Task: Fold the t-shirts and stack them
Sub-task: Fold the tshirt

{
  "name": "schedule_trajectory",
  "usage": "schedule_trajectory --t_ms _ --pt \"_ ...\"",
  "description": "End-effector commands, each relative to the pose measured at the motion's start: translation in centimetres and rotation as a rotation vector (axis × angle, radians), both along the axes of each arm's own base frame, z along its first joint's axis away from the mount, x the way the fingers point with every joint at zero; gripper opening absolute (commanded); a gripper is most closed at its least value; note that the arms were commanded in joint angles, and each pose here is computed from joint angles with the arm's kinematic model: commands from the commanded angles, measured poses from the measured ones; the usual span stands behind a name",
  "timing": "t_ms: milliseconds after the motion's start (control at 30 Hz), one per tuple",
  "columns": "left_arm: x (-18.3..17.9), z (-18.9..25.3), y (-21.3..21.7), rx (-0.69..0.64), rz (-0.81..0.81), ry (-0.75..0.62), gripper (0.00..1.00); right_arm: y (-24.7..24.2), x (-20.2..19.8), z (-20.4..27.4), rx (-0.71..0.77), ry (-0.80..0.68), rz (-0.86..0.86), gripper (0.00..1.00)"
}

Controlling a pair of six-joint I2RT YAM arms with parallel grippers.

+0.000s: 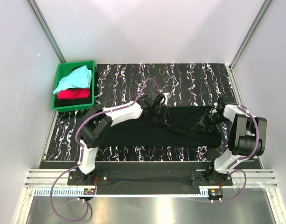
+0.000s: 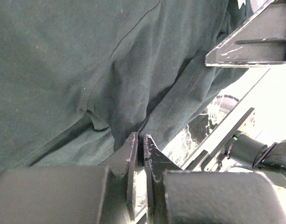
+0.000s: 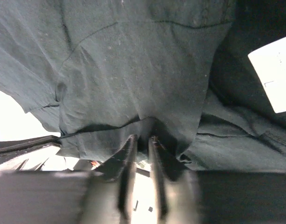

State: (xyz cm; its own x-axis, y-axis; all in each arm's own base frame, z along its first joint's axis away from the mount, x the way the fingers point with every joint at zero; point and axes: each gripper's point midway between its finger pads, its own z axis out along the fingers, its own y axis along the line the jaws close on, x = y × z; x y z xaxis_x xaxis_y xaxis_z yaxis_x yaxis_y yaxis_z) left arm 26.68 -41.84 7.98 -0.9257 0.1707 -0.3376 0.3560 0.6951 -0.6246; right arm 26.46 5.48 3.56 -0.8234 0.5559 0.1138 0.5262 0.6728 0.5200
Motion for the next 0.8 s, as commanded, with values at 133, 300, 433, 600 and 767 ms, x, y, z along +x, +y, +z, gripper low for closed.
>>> schedule_trajectory --t_ms 133,300,433,600,767 --pt "0.8 1.2 -1.1 -0.039 -0.024 -0.030 0.00 -0.2 1.2 3.0 -0.029 -0.119 0.003 0.05" --pt "0.8 1.0 -1.4 -0.042 -0.032 -0.017 0.01 -0.7 0.0 5.1 -0.086 -0.154 -0.053 0.00" --pt "1.0 0.8 -1.7 -0.044 -0.036 -0.012 0.03 -1.2 -1.4 5.5 -0.142 -0.174 -0.079 0.00" --pt "1.0 0.7 -2.0 -0.050 -0.044 -0.001 0.09 -1.6 -1.2 5.5 -0.163 -0.180 -0.072 0.00" --pt "0.9 1.2 -1.9 -0.058 -0.048 -0.005 0.20 -1.6 -1.1 4.8 -0.161 -0.149 -0.058 0.00"
